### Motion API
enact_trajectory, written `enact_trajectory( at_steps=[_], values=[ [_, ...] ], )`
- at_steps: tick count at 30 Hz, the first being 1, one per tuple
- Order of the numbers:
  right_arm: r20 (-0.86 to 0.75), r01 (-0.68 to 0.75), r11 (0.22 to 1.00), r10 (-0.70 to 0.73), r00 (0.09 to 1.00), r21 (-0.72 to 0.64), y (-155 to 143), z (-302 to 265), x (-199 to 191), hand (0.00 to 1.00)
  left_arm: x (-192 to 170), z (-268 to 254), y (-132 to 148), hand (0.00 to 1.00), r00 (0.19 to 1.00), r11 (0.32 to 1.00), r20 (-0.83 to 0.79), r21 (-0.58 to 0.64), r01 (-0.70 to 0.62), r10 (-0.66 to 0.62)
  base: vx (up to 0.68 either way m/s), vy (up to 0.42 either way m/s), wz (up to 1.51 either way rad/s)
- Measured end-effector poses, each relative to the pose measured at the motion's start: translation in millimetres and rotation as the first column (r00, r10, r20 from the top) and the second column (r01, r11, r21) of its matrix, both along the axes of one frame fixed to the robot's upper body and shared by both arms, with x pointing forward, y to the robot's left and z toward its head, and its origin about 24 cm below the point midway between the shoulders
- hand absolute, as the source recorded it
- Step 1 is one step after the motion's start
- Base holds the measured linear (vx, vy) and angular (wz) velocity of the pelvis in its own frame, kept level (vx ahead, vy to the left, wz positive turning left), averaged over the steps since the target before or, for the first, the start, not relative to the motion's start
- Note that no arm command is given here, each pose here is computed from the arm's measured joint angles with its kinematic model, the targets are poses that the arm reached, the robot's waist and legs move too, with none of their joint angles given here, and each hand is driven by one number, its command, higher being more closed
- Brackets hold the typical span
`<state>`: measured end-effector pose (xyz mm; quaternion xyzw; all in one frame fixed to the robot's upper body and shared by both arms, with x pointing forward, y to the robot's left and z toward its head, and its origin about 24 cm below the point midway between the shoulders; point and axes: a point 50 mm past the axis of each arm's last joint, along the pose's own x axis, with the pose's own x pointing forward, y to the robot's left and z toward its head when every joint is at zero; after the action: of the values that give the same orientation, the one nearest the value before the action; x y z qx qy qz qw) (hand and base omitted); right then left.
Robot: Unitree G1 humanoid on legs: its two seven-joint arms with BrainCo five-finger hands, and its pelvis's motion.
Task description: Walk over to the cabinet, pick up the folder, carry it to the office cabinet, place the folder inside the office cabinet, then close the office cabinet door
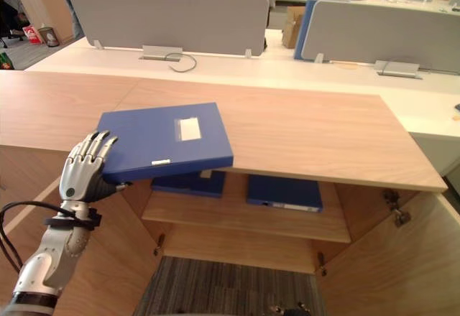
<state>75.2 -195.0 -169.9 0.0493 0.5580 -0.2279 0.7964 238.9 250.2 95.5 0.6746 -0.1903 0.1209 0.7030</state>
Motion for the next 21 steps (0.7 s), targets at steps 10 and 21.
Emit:
enact_trajectory(
  at_steps=[10,21],
  values=[
    [-0.005,-0.032,0.999,0.032,0.999,-0.012,-1.6,0.2,-0.2,0.00,7.8,-8.3,5.0,1.00,0.997,0.996,-0.076,0.086,0.027,-0.021,0.00,0.000,0.00],
    [0.002,-0.044,0.999,0.044,0.999,-0.006,-5.7,0.8,0.8,0.00,20.3,-12.6,18.1,1.00,0.993,0.989,-0.115,0.144,-0.019,0.036,0.00,0.000,0.00]
  ],
)
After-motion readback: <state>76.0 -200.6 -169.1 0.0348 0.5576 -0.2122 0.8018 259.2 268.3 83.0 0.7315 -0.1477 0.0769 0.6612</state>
